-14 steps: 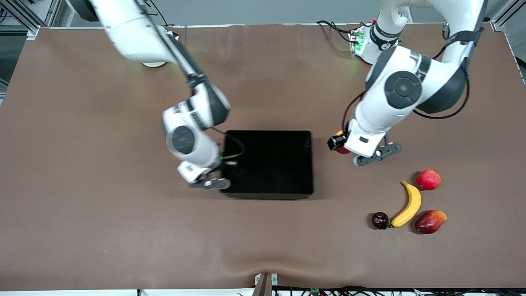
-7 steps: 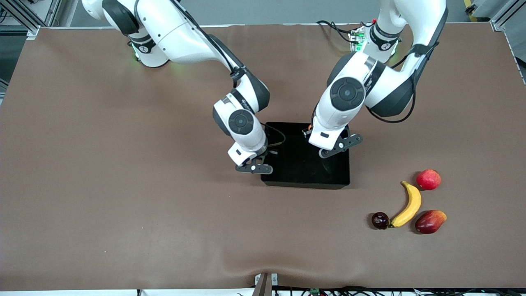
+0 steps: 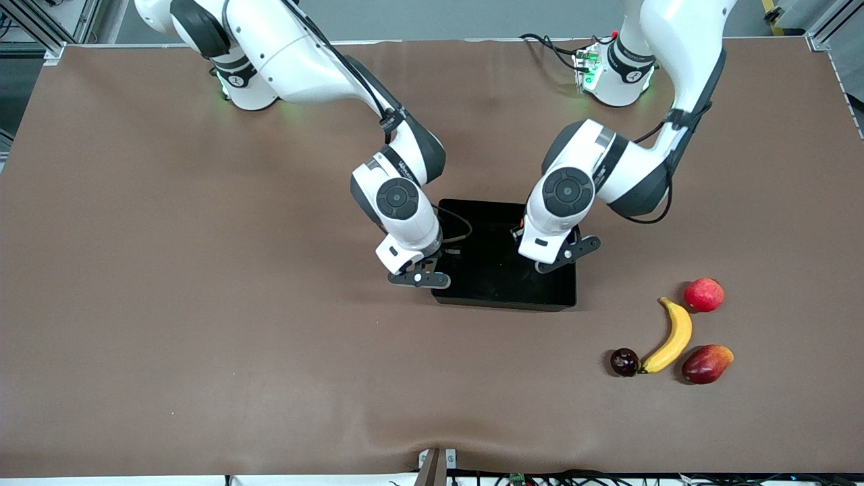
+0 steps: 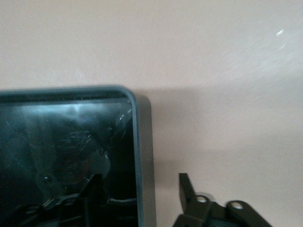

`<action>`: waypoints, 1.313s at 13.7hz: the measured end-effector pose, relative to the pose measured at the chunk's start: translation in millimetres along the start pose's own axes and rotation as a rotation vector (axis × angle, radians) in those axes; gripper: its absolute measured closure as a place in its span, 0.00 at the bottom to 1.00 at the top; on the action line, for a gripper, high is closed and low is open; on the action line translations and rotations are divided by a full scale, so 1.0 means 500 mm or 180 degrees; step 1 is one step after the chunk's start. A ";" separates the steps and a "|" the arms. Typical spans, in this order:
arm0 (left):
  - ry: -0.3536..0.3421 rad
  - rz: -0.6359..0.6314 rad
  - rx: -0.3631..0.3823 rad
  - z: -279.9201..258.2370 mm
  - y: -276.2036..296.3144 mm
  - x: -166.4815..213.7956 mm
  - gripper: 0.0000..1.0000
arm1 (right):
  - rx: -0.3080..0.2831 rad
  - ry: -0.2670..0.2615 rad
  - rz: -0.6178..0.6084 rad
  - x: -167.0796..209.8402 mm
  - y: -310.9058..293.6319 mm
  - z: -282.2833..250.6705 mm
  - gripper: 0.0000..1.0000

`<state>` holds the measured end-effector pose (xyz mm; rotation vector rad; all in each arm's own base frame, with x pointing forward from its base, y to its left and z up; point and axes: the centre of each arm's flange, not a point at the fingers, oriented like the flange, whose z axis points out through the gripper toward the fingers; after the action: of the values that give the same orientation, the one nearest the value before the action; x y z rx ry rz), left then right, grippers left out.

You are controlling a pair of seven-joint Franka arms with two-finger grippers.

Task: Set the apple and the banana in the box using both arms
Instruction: 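Release the box with the right gripper while the left gripper drops the apple, then move the left gripper back over the yellow banana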

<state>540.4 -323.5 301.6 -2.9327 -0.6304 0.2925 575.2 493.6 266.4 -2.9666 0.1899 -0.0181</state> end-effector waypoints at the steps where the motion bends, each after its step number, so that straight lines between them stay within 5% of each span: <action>1: 0.0013 0.0007 -0.0002 0.020 0.005 0.007 0.22 | 0.0004 0.0012 0.0054 0.023 0.014 -0.044 0.10; 2: 0.0044 0.0021 0.0012 0.039 0.008 0.014 0.22 | 0.0014 0.0028 0.0123 0.052 0.038 -0.094 0.00; 7: 0.0031 0.0007 0.0028 0.129 0.006 0.041 0.22 | -0.0104 -0.0023 0.0221 0.195 0.252 -0.306 0.00; 11: 0.0086 -0.0035 -0.0129 0.169 -0.011 0.052 0.22 | -0.0154 -0.0037 -0.0065 0.272 0.501 -0.428 0.00; 15: 0.0096 -0.0015 -0.0153 0.180 -0.008 0.044 0.22 | -0.0159 -0.0209 -0.0361 0.254 0.699 -0.588 0.00; 18: 0.0135 -0.0014 -0.0204 0.164 -0.003 0.047 0.00 | -0.0136 -0.0194 -0.0535 0.204 0.810 -0.672 0.00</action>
<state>543.3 -305.4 218.3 -2.9893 -0.6521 0.2129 618.0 28.6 529.5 -3.0118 -0.0681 0.0558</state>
